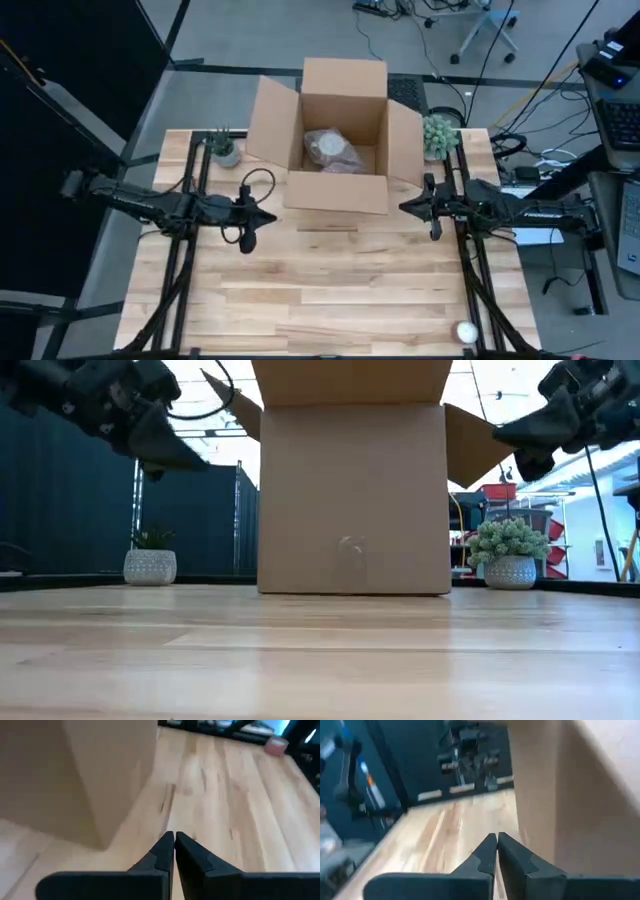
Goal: Wrap mug
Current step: Return to Home Position
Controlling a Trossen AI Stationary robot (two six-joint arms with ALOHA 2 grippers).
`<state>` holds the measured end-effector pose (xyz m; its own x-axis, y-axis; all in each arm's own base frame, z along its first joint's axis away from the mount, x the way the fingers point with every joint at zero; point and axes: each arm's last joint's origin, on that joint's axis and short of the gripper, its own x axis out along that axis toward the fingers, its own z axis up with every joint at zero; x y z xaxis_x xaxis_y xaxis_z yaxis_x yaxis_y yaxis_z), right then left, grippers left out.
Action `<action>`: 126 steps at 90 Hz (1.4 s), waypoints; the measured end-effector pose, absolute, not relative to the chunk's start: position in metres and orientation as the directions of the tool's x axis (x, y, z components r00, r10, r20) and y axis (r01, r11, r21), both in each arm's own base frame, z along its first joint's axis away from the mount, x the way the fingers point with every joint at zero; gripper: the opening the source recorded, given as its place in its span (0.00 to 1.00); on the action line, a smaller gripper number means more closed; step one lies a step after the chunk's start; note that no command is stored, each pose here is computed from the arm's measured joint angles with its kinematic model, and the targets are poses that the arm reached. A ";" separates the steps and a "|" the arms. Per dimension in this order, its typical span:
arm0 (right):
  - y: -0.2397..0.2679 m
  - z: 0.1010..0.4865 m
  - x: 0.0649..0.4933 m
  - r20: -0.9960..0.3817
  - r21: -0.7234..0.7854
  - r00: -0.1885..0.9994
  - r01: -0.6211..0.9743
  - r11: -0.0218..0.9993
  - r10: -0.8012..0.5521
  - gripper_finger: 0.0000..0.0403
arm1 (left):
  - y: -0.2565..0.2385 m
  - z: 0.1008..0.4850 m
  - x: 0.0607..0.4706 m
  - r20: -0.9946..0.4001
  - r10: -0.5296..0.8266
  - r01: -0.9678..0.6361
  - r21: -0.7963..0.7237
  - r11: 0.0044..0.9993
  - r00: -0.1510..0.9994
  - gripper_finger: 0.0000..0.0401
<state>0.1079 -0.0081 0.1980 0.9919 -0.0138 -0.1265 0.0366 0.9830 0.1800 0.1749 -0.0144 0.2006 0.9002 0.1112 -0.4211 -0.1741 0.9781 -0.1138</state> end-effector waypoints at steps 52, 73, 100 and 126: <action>-0.012 0.176 0.105 0.076 0.129 0.990 0.106 0.986 -0.117 0.01 | -0.005 0.190 0.123 -0.135 0.096 -0.118 -0.167 0.979 0.986 0.01; -0.015 0.178 0.098 0.104 0.103 0.983 0.141 0.985 -0.152 0.01 | -0.005 0.185 0.118 -0.123 0.068 -0.087 -0.154 0.984 0.990 0.01; -0.015 0.172 0.096 0.054 0.125 0.989 0.133 0.983 -0.140 0.01 | -0.005 0.185 0.118 -0.127 0.065 -0.084 -0.153 0.985 0.990 0.01; -0.015 0.170 0.096 0.025 0.113 0.992 0.118 0.987 -0.122 0.01 | -0.005 0.184 0.118 -0.139 0.073 -0.095 -0.153 0.984 0.988 0.01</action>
<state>0.0959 -0.0150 0.1695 0.9922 -0.1217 0.0253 0.1181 0.9865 0.1132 0.1179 -0.0048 0.1838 0.9875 0.0732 -0.1393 -0.0945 0.9837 -0.1532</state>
